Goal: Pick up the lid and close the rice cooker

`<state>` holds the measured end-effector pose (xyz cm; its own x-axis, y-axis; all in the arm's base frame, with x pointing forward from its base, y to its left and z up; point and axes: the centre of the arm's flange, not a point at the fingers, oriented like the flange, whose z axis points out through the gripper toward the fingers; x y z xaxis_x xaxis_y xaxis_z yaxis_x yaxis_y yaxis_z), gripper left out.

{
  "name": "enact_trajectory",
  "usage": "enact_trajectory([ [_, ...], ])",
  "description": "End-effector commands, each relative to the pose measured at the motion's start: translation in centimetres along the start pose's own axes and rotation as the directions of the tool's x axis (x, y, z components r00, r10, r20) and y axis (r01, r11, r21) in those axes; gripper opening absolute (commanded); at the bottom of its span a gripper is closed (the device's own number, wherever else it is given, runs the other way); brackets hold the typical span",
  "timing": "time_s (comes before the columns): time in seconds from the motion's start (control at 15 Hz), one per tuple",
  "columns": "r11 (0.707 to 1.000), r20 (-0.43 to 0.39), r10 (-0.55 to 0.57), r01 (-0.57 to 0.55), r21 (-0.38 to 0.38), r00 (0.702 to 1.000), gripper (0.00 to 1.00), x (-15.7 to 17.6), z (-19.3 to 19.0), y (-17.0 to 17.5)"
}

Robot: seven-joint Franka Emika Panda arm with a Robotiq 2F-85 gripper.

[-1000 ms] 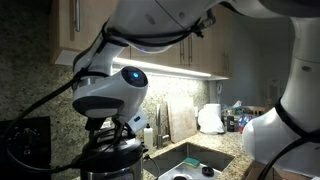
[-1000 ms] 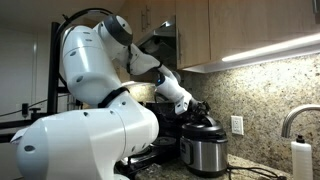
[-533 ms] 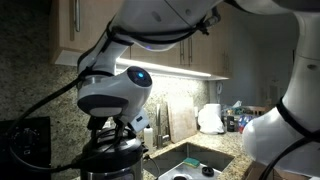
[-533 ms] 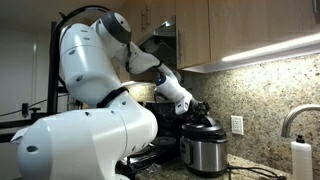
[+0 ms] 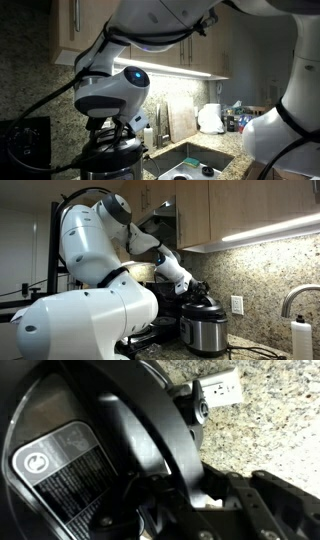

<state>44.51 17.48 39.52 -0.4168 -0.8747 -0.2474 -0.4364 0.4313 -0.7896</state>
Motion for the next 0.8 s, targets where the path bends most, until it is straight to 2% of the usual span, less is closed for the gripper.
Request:
enact_trajectory([
  [0.0, 0.998, 0.038, 0.04, -0.042, 0.048, 0.998, 0.01, 2.5, -3.5, -4.4],
  [0.2, 0.995, 0.07, 0.007, -0.013, 0.096, 0.998, 0.0, 1.9, -6.0, -3.1],
  [0.4, 0.991, 0.07, 0.012, -0.021, 0.131, 0.997, 0.0, 1.9, -6.6, -2.9],
  [0.6, 0.99, 0.051, 0.034, -0.041, 0.136, 0.998, 0.0, 2.5, -6.0, -3.6],
  [0.73, 0.997, 0.009, 0.019, -0.02, 0.078, 1.0, 0.0, 3.1, -3.0, -3.2],
])
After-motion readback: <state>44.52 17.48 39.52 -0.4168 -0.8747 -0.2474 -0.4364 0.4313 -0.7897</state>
